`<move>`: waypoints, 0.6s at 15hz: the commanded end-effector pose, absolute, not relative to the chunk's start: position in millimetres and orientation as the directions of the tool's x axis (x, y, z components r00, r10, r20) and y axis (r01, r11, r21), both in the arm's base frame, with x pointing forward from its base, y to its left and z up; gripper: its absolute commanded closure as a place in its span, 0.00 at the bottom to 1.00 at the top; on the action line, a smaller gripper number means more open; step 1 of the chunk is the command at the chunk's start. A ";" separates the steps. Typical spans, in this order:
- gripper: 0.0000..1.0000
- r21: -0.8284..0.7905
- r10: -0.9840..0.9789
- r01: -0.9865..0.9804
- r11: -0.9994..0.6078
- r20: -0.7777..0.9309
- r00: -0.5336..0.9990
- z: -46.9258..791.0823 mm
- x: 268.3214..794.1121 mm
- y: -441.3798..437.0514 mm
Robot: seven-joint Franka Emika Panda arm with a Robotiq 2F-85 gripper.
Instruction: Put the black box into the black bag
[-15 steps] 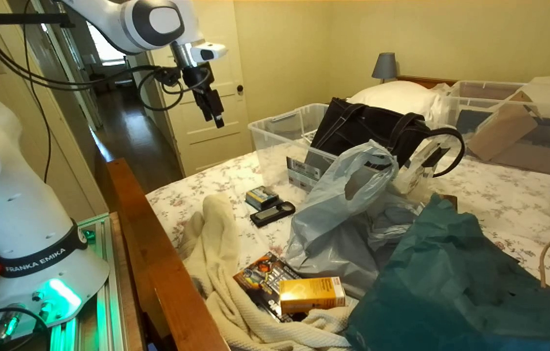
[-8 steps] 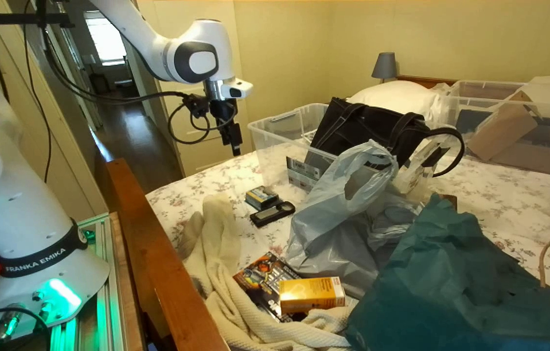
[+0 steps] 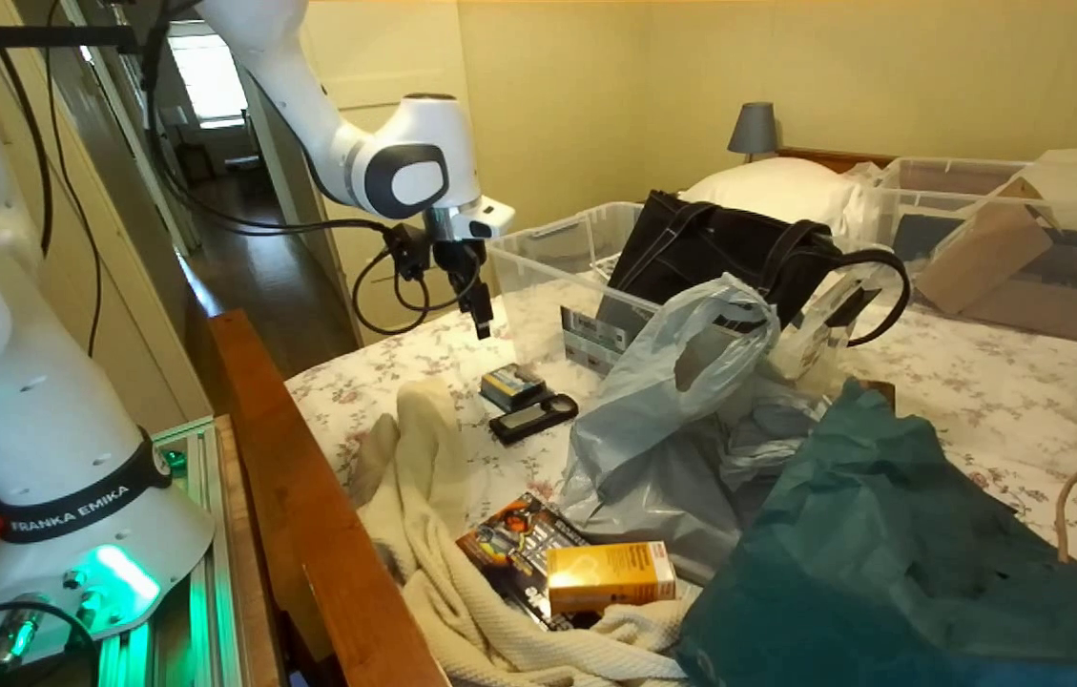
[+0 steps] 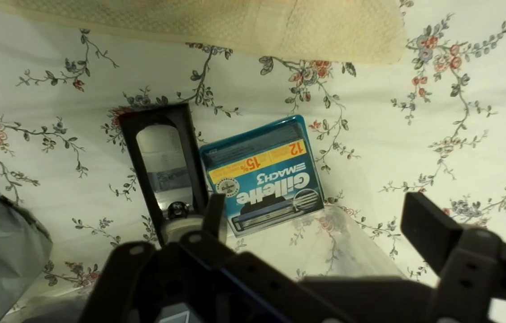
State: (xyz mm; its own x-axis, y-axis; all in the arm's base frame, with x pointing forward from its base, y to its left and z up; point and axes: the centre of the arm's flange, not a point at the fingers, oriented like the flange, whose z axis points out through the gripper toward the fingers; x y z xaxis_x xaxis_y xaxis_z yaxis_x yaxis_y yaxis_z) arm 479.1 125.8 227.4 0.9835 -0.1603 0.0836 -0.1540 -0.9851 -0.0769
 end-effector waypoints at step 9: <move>0.00 -0.073 -0.166 -0.160 -0.984 0.082 0.983 175.7 497.1 145.0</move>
